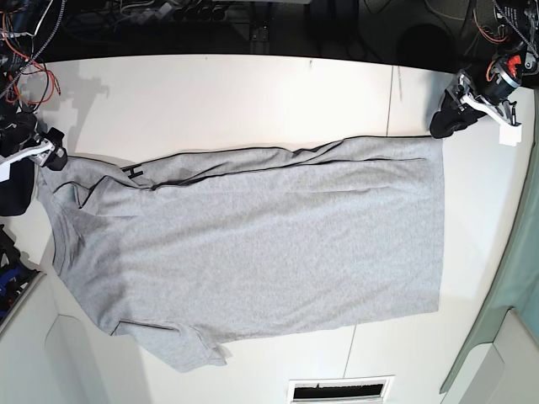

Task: Layout the t-shirt on the table in an organized manner, then fold the t-shirt properly
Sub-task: 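Regrasp the shirt edge with both grippers and tug it taut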

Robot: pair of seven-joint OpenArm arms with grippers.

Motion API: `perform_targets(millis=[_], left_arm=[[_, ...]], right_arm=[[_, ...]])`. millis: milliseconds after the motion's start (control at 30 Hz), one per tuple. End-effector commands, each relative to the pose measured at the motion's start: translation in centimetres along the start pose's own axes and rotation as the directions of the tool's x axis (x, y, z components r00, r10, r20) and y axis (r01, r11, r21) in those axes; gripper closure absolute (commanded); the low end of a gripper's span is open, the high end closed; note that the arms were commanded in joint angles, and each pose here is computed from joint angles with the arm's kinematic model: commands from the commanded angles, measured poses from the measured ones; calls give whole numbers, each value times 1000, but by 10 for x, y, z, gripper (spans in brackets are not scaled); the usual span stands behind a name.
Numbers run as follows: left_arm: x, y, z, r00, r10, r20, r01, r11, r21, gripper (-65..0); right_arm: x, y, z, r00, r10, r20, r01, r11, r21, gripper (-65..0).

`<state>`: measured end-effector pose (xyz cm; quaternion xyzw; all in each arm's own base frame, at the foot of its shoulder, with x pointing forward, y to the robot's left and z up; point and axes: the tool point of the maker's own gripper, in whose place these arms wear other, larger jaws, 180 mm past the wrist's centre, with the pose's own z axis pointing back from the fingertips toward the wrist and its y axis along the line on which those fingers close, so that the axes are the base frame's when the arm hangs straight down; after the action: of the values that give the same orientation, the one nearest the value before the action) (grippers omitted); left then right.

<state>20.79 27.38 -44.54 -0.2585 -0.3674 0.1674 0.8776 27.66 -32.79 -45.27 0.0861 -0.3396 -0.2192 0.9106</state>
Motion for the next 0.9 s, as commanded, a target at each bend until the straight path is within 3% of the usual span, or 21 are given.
perform_targets(millis=[0,433,467,500,567,600,733,867], left_arm=[[15,-2,2,999,-27,30,27,1000,-9,-396],[15,-26,-38,989,-142,-38,141,990,-25,-391],[14,-26,-39,988,-148,-45,147,989,-22,-364],[12,-25,-39,987,-154,-52,153,988,-18,-298],[10,-21,-38,982,-174,-73,175,985,-4,-65],[9,-19,-37,980,-181,-87,182,983,1,0],[12,-16,-27,970,-217,-112,217,976,-15,0],[13,-14,-3,956,-269,-120,270,963,-9,0]], right_arm=[[22,3,2,998,4,62,-4,1000,9,-363],[22,33,-22,996,-71,58,67,995,73,-356],[21,34,-23,996,-74,56,70,995,76,-326],[20,35,-23,996,-75,54,71,994,78,-269],[18,35,-23,997,-70,37,67,995,79,-76],[15,36,-23,998,-56,20,54,995,89,0],[10,40,-16,999,-6,-35,10,992,127,0],[4,31,6,999,14,-30,-9,988,154,0]])
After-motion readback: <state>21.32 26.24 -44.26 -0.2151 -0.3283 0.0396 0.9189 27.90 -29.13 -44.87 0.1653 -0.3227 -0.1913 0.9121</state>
